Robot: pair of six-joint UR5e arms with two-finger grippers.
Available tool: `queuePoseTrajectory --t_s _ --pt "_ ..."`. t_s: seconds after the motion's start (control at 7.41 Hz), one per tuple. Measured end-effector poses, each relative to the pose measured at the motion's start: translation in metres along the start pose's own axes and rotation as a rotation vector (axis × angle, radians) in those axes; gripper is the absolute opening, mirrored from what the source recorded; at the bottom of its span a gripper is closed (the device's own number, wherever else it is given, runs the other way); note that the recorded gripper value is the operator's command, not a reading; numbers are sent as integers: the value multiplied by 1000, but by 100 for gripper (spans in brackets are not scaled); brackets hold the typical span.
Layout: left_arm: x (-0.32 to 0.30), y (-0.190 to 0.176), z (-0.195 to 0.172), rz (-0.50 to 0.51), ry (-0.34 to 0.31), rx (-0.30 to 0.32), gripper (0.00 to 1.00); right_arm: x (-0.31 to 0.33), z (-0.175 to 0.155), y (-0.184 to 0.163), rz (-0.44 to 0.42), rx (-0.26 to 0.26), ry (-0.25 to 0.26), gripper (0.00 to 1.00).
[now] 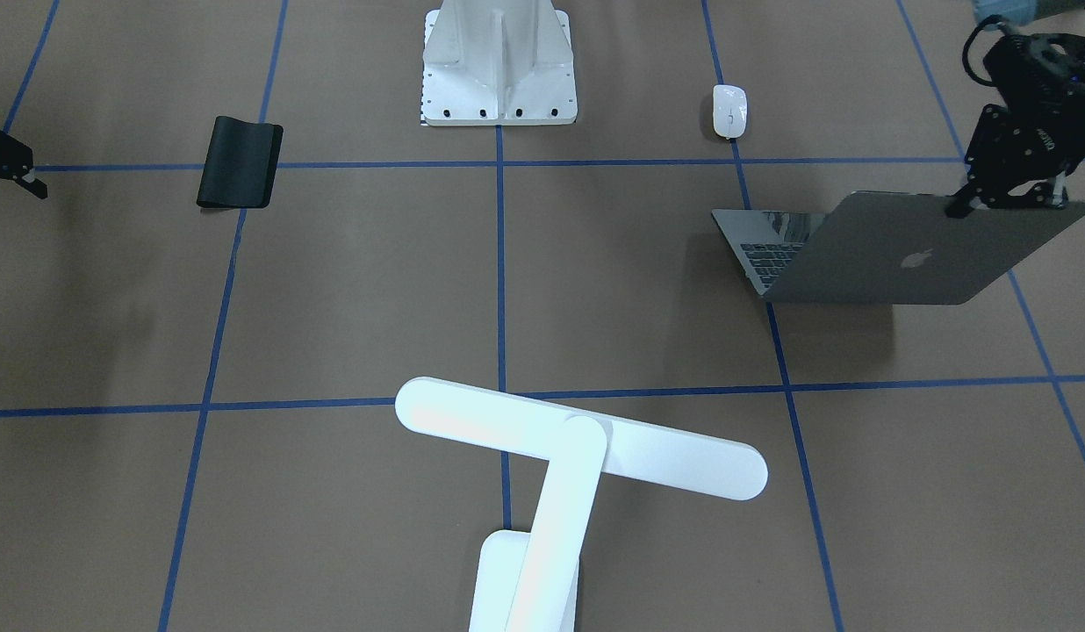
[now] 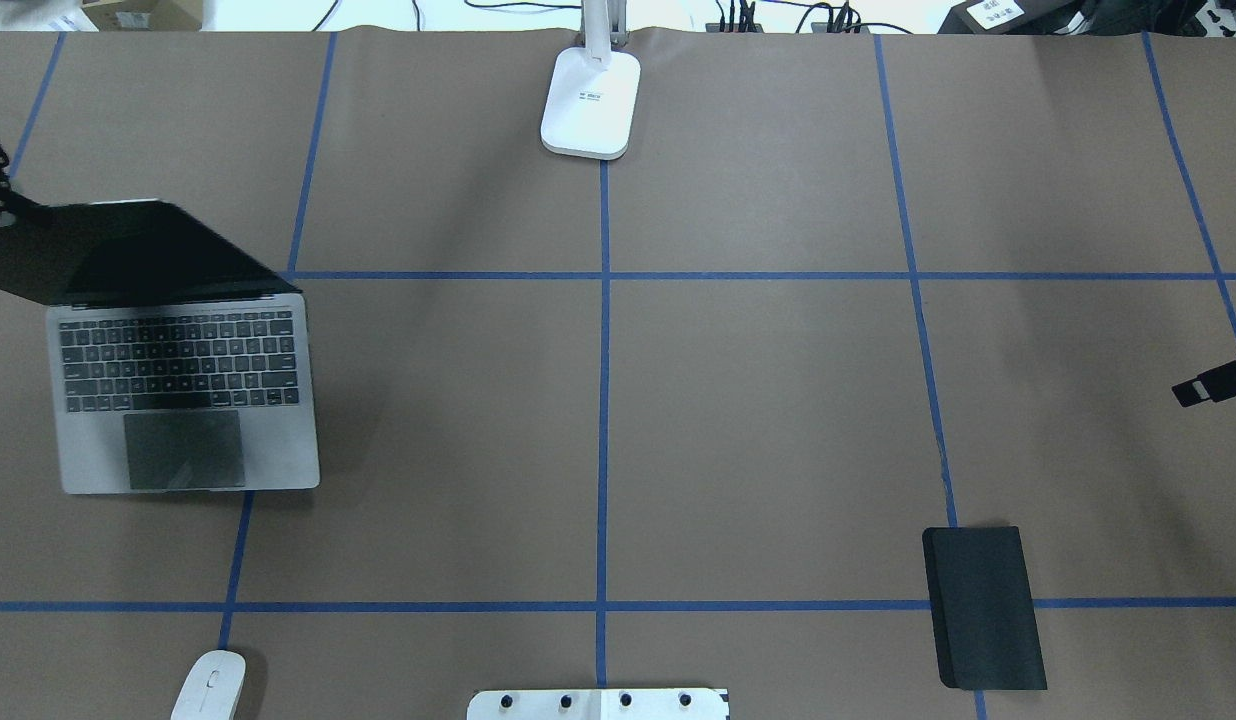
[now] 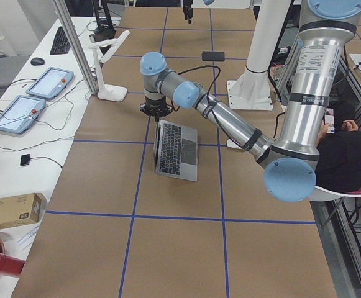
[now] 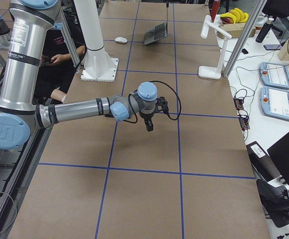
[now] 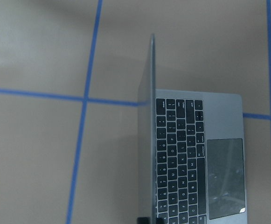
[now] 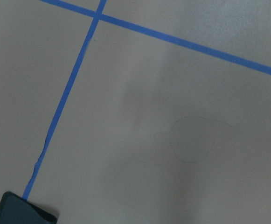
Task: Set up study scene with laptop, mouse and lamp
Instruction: 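Drag the laptop farther from the robot toward the lamp with the left gripper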
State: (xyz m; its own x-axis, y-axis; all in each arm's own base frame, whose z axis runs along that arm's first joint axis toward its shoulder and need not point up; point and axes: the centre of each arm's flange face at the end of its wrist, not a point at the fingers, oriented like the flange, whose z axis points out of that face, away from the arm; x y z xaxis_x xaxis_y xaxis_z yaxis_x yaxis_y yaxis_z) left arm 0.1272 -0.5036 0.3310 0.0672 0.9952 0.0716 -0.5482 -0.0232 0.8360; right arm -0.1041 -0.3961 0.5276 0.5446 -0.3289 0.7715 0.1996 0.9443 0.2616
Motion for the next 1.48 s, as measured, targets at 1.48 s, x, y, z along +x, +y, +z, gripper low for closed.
queuePoseTrajectory --t_s 1.48 --pt "-55 -256 54 -11 -130 -44 11 -18 -13 14 45 -5 -51 100"
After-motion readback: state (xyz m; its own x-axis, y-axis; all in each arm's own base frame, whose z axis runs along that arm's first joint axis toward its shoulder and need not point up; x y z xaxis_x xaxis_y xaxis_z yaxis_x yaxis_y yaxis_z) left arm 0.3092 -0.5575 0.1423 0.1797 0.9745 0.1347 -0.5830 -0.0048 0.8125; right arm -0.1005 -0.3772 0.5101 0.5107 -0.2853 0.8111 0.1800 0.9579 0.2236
